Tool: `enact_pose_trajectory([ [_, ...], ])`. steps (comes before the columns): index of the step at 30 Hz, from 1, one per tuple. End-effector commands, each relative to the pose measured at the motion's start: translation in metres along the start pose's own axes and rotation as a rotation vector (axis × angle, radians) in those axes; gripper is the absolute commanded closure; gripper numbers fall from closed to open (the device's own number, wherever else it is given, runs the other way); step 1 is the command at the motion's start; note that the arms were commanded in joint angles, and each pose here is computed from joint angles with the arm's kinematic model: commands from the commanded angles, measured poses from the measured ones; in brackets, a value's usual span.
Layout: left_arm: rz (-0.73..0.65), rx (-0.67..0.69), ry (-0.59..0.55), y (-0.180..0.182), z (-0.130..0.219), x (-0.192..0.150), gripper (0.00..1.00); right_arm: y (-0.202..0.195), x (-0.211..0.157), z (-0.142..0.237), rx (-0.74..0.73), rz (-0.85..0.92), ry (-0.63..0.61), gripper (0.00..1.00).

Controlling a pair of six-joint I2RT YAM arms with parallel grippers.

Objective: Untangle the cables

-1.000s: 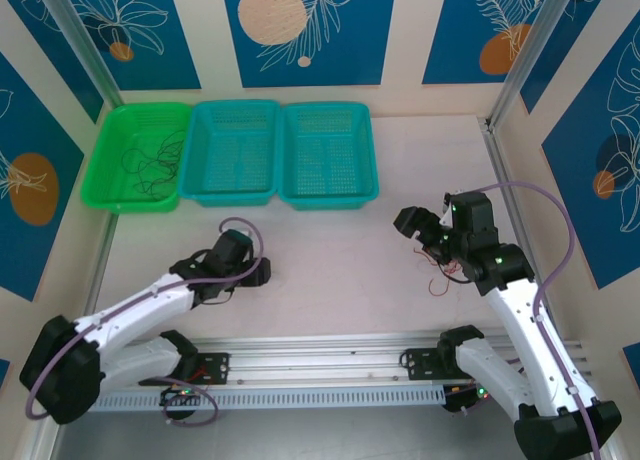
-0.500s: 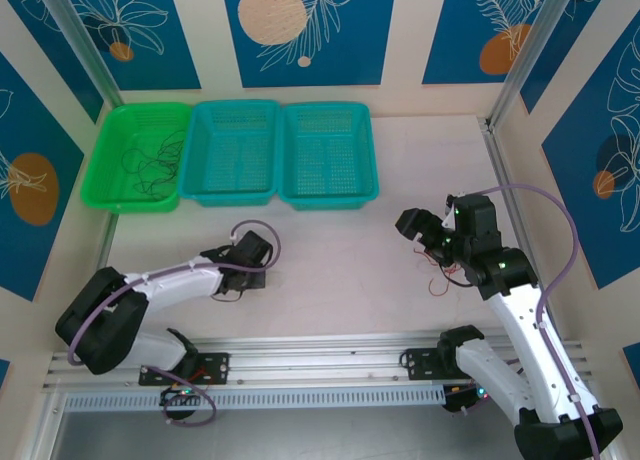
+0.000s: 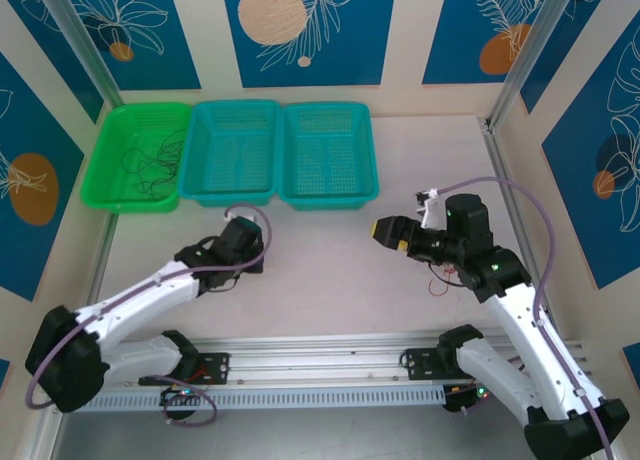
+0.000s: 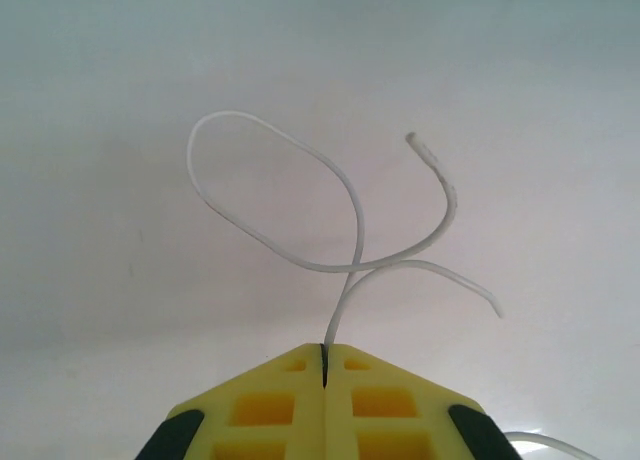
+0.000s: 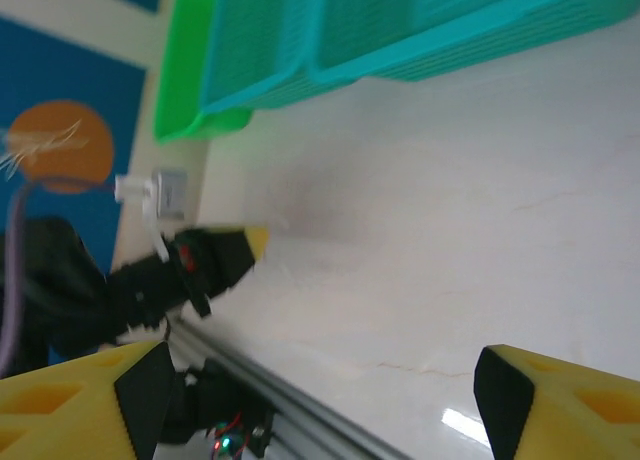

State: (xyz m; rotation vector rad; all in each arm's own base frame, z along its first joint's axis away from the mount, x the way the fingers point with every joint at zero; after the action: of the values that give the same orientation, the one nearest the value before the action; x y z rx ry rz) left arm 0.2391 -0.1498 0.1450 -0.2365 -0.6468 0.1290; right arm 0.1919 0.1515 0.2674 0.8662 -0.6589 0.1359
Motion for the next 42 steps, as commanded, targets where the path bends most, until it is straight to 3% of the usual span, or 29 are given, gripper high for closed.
enact_pose_trajectory([
  [1, -0.064, -0.005, -0.124, -0.007, 0.032, 0.05, 1.0, 0.041, 0.001, 0.0, 0.172, 0.161, -0.007, 0.19],
  [9, -0.025, 0.015, -0.357, -0.004, 0.044, 0.198, 1.0, 0.062, 0.006, -0.007, 0.143, 0.252, -0.018, 0.18],
  [14, 0.018, 0.086, -0.383, 0.014, -0.004, 0.274, 1.0, 0.058, -0.001, -0.009, 0.113, 0.228, -0.006, 0.18],
  [20, 0.048, 0.121, -0.296, 0.024, -0.067, 0.313, 1.0, 0.05, -0.007, -0.001, 0.059, 0.203, -0.011, 0.18],
  [21, 0.048, 0.126, -0.287, 0.025, -0.074, 0.317, 1.0, 0.049, -0.007, 0.002, 0.049, 0.203, -0.017, 0.18],
  [24, 0.047, 0.129, -0.27, 0.025, -0.082, 0.324, 0.61, 0.045, -0.008, 0.007, 0.021, 0.203, -0.032, 0.18],
  [26, 0.046, 0.12, -0.269, 0.023, -0.077, 0.325, 0.47, 0.04, -0.009, 0.01, -0.009, 0.198, -0.041, 0.18],
  [30, 0.064, 0.033, -0.306, 0.011, -0.046, 0.323, 0.45, 0.019, -0.008, 0.011, -0.124, 0.153, -0.062, 0.17],
  [34, 0.104, -0.164, -0.335, -0.012, -0.003, 0.306, 0.45, 0.001, -0.004, 0.009, -0.199, 0.099, -0.086, 0.17],
  [39, 0.098, -0.369, -0.354, -0.049, 0.052, 0.262, 0.45, -0.065, -0.007, 0.025, -0.499, -0.146, -0.12, 0.17],
  [42, 0.029, -0.45, -0.345, -0.075, 0.076, 0.223, 0.45, -0.102, -0.012, 0.038, -0.596, -0.292, -0.145, 0.17],
])
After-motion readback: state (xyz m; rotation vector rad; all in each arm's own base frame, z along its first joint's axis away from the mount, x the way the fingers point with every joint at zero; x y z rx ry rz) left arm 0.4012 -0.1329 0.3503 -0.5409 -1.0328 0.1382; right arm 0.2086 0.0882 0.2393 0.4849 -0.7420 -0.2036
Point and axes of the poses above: each hand's point on the last joint's axis, 136 mm out from that joint toward the fingers, its own z axis back along the fingers, its own y axis along the line the jaws close on, x = y × z, the point moved 3 cm from there along z, back along the fingers, and after that the axes turned 11 degrees about z, right-handed, at the moved point
